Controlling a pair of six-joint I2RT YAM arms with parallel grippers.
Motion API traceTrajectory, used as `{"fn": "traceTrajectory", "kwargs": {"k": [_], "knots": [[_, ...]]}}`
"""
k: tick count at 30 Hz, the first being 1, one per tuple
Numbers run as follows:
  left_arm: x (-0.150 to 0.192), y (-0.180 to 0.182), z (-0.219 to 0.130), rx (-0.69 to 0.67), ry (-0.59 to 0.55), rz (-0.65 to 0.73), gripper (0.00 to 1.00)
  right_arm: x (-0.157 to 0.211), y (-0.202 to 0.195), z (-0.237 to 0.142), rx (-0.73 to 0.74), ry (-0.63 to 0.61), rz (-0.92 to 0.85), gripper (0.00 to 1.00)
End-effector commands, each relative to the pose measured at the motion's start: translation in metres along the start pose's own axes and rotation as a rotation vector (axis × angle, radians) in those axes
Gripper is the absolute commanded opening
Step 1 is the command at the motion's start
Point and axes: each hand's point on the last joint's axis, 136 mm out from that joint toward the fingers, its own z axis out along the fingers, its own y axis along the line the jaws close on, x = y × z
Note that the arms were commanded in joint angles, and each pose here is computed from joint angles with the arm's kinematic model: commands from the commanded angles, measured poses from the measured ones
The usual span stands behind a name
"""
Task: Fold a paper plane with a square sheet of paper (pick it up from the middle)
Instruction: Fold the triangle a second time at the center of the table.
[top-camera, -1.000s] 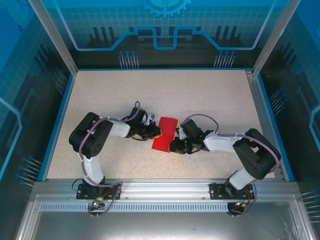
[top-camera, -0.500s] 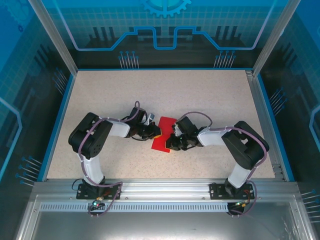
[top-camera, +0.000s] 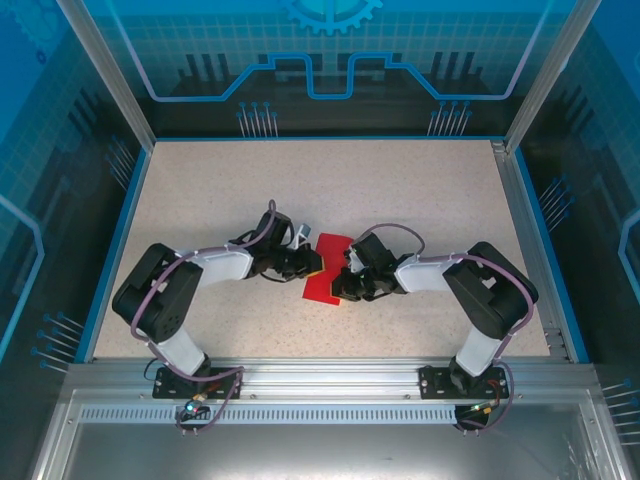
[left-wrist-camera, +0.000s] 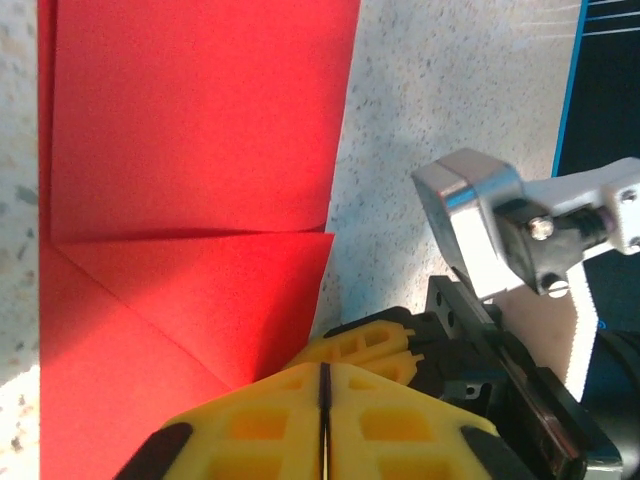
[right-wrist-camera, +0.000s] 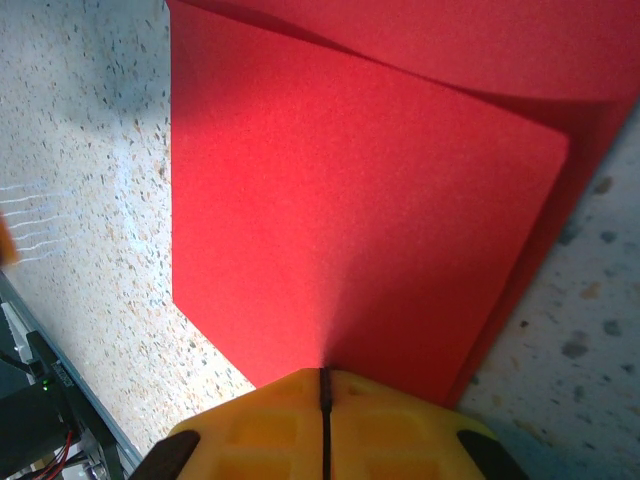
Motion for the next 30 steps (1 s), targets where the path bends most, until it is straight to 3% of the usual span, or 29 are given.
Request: {"fn": "traceTrajectory", "kwargs": {"k": [1, 6, 16, 30], "knots": [[0.014, 0.018, 0.008, -0.041, 0.031, -0.061, 0.05, 0.019, -0.035, 0.008, 0.117, 0.061, 0.054, 0.08], [0.022, 0.023, 0.019, -0.059, 0.046, -0.083, 0.0, 0.02, -0.038, 0.008, 0.123, 0.064, 0.057, 0.08], [0.031, 0.027, 0.033, -0.068, 0.073, -0.089, 0.0, 0.02, -0.037, 0.009, 0.122, 0.064, 0.055, 0.08], [0.012, 0.057, 0.031, -0.199, -0.015, -0.136, 0.0, 0.027, -0.046, 0.009, 0.149, 0.079, 0.059, 0.08]]}}
